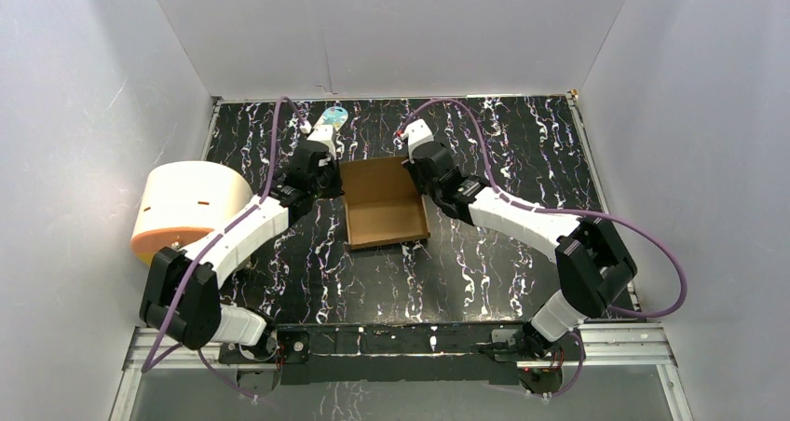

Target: Fold the paper box

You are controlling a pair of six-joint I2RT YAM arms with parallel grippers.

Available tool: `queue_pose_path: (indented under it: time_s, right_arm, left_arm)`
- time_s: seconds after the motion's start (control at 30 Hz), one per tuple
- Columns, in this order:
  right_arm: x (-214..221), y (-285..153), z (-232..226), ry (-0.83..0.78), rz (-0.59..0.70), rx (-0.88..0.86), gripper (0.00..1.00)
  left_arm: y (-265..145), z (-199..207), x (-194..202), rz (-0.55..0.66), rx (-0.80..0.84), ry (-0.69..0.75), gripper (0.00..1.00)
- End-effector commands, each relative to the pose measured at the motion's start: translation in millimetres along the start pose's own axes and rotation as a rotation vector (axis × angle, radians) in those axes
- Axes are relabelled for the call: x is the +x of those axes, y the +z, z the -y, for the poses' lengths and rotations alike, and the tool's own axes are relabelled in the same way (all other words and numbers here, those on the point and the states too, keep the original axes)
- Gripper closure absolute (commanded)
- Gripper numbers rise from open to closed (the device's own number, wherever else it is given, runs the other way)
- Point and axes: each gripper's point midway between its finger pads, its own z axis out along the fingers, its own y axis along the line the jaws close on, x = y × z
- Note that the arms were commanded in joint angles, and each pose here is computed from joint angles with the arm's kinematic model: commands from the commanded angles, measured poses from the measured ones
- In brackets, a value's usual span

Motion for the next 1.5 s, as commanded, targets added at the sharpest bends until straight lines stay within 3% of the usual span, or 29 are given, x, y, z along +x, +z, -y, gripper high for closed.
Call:
queue_pose_path:
  time_s: [0.0, 0.6, 1.13, 1.47]
  right_arm:
    - [-39.3, -11.7, -5.4, 0.084, 0.152, -0.004, 0.90]
    - [-11.6, -0.5, -6.5, 0.551, 0.092, 0.109, 0.89]
    - [22.1, -16.8, -12.6, 0.633, 0.078, 0.131, 0.87]
    - [51.5, -31.0, -21.1, 0.649, 0.046, 0.123, 0.78]
  left_arm:
    - [-25.7, 22.1, -51.8, 0.214, 0.076, -0.064, 0.96]
    - [-14.2, 39.8, -36.2, 0.273, 0.186, -0.392, 0.94]
    - [-20.2, 34.6, 3.1, 0.215, 0.177, -0.439, 0.90]
    - [-31.4, 29.0, 40.9, 0.157, 0.181, -0.460, 0.83]
